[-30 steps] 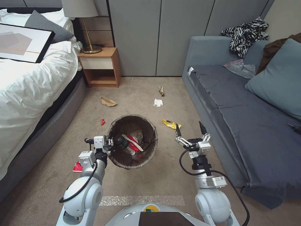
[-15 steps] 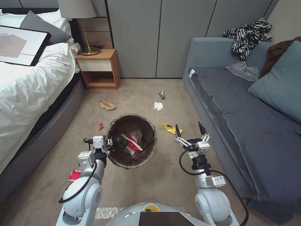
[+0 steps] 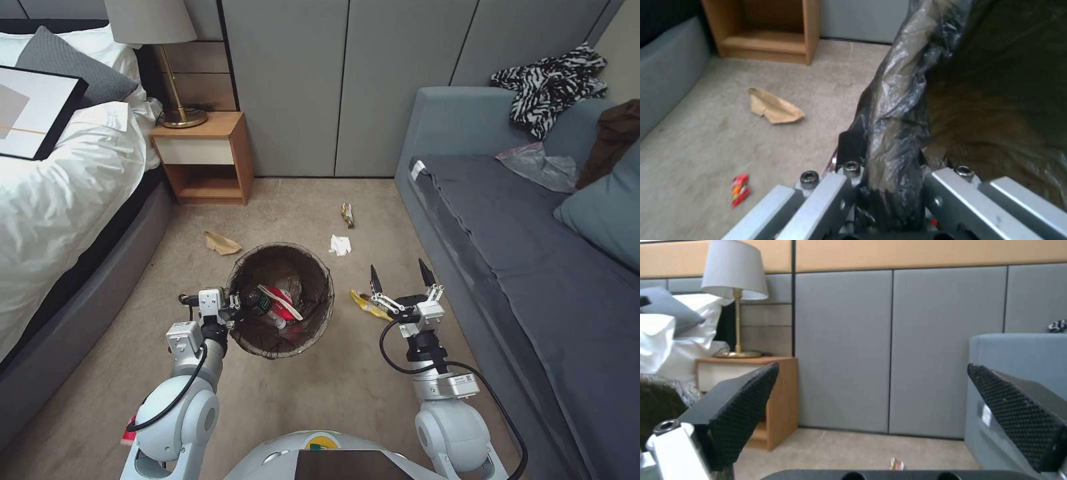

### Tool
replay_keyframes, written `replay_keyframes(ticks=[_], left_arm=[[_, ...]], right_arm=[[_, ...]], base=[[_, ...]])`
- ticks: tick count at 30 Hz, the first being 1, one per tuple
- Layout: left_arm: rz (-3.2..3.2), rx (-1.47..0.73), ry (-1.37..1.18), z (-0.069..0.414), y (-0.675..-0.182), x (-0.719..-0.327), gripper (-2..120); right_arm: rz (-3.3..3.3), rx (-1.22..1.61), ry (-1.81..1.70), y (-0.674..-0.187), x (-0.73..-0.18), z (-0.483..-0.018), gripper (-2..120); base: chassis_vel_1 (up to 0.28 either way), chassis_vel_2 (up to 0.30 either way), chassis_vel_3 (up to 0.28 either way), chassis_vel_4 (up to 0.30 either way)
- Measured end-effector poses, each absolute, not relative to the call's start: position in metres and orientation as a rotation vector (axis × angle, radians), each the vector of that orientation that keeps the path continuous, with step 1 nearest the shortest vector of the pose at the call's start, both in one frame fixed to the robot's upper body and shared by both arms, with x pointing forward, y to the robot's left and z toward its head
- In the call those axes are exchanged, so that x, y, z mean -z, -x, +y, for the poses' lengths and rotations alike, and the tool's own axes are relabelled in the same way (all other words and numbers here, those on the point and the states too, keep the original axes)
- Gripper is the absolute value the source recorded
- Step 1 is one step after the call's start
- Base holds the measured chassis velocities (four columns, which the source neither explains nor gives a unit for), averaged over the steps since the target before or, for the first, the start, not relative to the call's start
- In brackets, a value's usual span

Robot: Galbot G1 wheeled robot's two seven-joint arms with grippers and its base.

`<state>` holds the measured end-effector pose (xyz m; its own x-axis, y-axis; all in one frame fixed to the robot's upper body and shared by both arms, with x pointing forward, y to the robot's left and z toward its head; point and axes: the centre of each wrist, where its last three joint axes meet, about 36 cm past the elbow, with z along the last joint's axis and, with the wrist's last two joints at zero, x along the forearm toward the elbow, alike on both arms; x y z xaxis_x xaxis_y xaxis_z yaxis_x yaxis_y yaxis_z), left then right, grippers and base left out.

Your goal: Pick up the trash bin, then pick up the garbage from the floor and place it into the trash bin.

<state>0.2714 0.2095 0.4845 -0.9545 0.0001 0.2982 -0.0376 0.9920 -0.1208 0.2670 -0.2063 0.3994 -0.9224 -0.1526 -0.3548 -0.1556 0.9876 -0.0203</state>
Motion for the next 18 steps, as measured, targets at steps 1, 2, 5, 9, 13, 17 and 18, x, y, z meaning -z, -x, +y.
replay_keyframes(ticks=[1,2,5,9,13,17,18], left_arm=[[-2.833,-0.179,-0.028,0.2093,-0.2715,-0.4841,2],[-2.833,-0.179,-0.028,0.2093,-0.2715,-0.484,2],[-2.833,-0.181,-0.025,0.2087,-0.2714,-0.4839,2],[-2.834,-0.181,-0.025,0.2087,-0.2717,-0.4835,2],[-2.832,-0.179,-0.028,0.2086,-0.2719,-0.4828,2],[-2.831,-0.178,-0.028,0.2079,-0.2716,-0.4826,2],[-2.831,-0.177,-0.029,0.2079,-0.2715,-0.4827,2]], right_arm=[[2.769,-0.012,0.224,-0.2669,-0.3993,-0.2063,100],[2.769,-0.012,0.225,-0.2669,-0.3994,-0.2063,100],[2.767,-0.014,0.228,-0.2672,-0.3994,-0.2063,100],[2.761,-0.017,0.226,-0.2675,-0.3987,-0.2063,100],[2.74,-0.014,0.206,-0.2695,-0.3958,-0.2063,100],[2.701,0.005,0.194,-0.2749,-0.3929,-0.2067,100],[2.702,0.01,0.197,-0.2749,-0.3928,-0.2066,100]], base=[[-0.354,0.376,0.354,-0.352],[-0.354,0.368,0.381,-0.352],[-0.365,0.367,0.373,-0.369],[-0.331,0.341,0.343,-0.336],[-0.224,0.265,0.25,-0.216],[-0.073,0.081,0.075,-0.048],[0.0,0.0,0.0,0.0]])
